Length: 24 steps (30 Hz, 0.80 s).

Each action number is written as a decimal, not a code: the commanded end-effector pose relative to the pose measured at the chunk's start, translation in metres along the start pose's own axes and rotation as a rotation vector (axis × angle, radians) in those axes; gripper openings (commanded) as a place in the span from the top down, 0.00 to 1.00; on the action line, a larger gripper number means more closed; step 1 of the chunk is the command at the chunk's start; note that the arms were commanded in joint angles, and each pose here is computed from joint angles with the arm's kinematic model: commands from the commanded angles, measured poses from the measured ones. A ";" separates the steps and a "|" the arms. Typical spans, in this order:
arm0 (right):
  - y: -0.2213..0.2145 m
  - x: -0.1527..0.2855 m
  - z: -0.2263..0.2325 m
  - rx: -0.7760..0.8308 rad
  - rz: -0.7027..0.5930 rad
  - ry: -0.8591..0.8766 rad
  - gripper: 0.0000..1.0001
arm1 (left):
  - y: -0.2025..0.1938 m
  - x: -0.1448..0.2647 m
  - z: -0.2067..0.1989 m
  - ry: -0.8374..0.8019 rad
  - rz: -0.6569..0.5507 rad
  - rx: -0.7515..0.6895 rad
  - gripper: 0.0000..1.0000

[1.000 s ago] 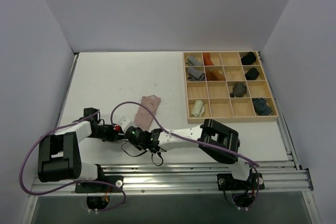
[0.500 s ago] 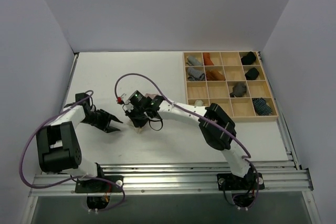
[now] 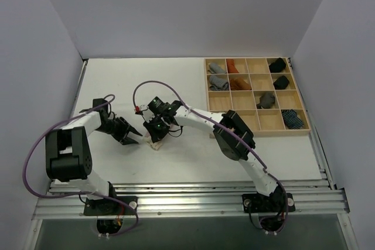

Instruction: Roll the underwear

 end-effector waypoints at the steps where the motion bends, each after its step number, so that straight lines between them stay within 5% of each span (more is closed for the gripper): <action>1: 0.012 0.010 -0.002 -0.007 -0.022 0.030 1.00 | 0.001 0.000 -0.025 -0.062 -0.004 -0.119 0.52; 12: 0.030 0.017 -0.007 -0.003 -0.089 0.018 0.83 | 0.002 0.003 -0.032 0.011 -0.089 -0.126 0.52; 24: 0.027 0.007 -0.026 -0.068 -0.099 0.010 0.83 | -0.009 -0.006 -0.045 0.001 -0.088 -0.210 0.57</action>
Point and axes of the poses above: each gripper's point midway between its finger pads, its own x axis back along the fingers, its own z axis along the line the jaws close on, y = z × x, the point moved 6 cm from there along x, back along the fingers, and after that the axes turned 6 degrees about x, right-handed, at the moved point
